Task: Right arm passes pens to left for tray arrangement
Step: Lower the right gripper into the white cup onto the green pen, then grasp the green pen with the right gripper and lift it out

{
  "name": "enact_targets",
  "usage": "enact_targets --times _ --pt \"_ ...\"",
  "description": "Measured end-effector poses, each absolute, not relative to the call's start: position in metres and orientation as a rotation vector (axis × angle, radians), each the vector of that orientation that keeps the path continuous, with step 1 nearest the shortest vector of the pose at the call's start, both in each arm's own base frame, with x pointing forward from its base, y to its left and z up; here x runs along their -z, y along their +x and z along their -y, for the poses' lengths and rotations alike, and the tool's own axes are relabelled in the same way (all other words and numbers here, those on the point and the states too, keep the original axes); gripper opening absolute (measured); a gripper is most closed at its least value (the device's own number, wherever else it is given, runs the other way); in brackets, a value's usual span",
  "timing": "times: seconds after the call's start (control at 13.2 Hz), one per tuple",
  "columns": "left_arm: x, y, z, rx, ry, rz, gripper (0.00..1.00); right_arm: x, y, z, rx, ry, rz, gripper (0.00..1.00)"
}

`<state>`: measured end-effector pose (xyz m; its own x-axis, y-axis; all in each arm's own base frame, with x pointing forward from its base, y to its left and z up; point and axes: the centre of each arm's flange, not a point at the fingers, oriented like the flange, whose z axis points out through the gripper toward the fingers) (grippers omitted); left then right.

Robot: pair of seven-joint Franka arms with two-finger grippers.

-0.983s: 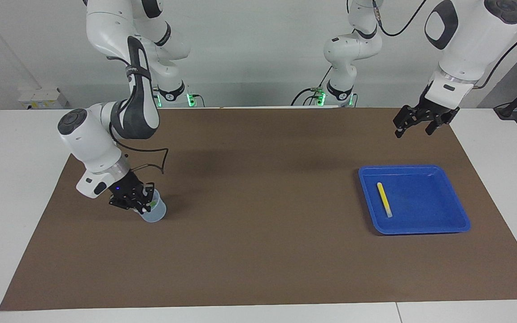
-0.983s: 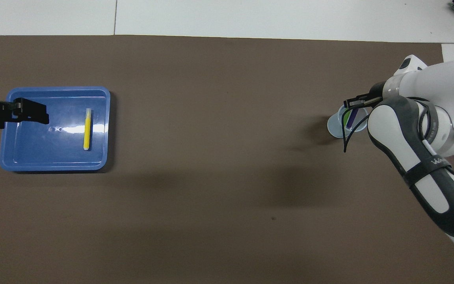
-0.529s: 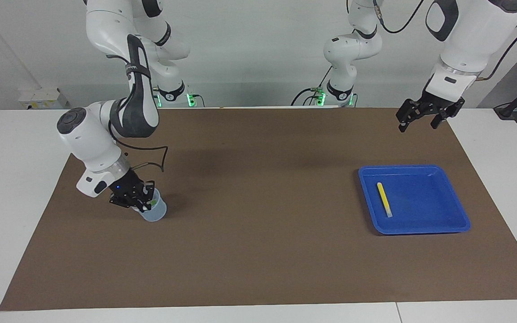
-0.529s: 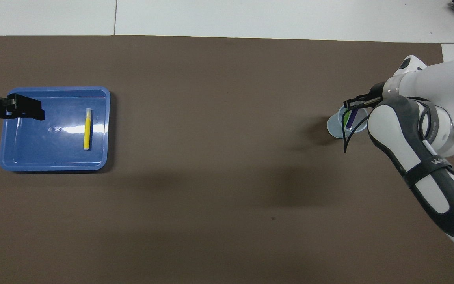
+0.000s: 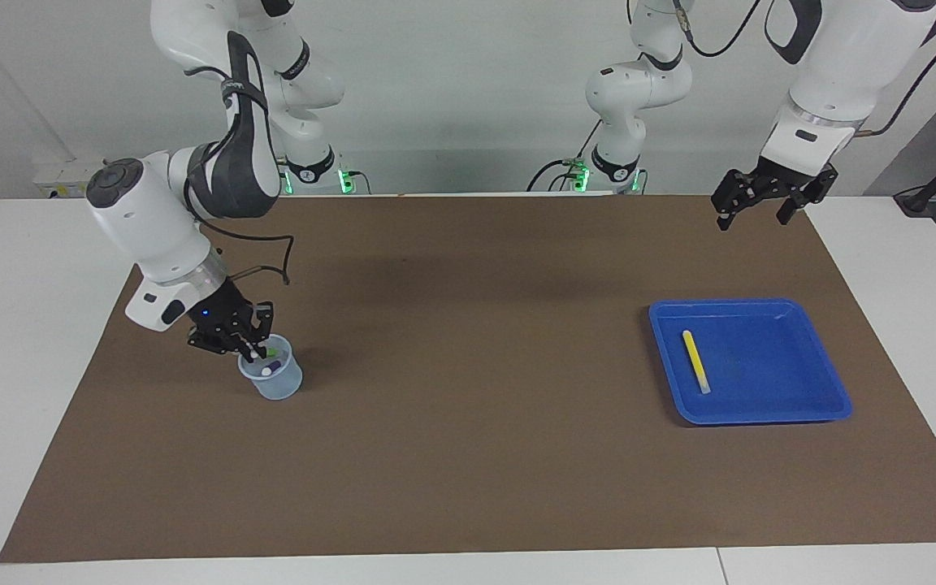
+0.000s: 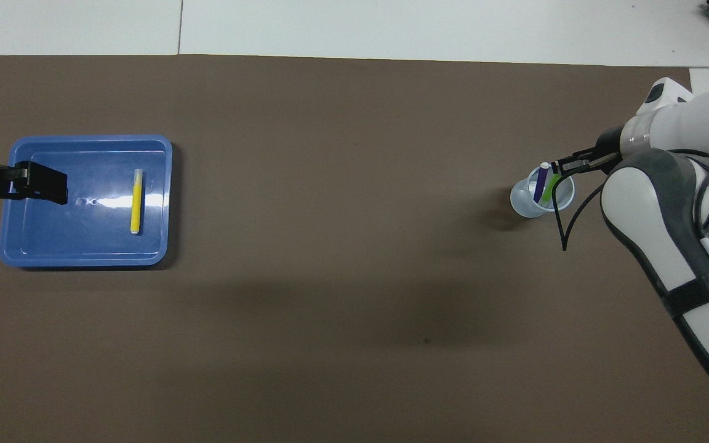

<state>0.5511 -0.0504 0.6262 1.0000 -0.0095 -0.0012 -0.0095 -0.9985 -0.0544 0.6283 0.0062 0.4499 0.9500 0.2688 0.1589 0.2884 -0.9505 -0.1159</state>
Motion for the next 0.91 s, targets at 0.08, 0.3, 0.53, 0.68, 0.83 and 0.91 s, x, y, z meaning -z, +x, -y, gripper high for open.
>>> enact_targets --times 0.08,0.3,0.53,0.68,0.83,0.91 --pt "-0.626 0.551 0.050 -0.003 -3.087 -0.013 1.00 -0.459 0.625 -0.007 0.208 -2.969 0.437 0.18" --pt "-0.626 0.551 0.048 -0.007 -3.087 -0.008 1.00 -0.491 0.613 -0.018 0.210 -2.995 0.520 0.18" --pt "-0.626 0.551 0.048 -0.009 -3.087 -0.008 1.00 -0.526 0.605 -0.026 0.213 -3.005 0.571 0.18" --pt "-0.626 0.551 0.048 -0.010 -3.086 -0.008 1.00 -0.534 0.606 -0.030 0.222 -3.003 0.584 0.18" --pt "-0.625 0.551 0.048 -0.013 -3.084 -0.007 1.00 -0.538 0.604 -0.041 0.207 -3.001 0.576 0.18" --pt "-0.625 0.551 0.045 -0.013 -3.081 0.000 1.00 -0.539 0.604 -0.048 0.202 -3.004 0.538 0.18"
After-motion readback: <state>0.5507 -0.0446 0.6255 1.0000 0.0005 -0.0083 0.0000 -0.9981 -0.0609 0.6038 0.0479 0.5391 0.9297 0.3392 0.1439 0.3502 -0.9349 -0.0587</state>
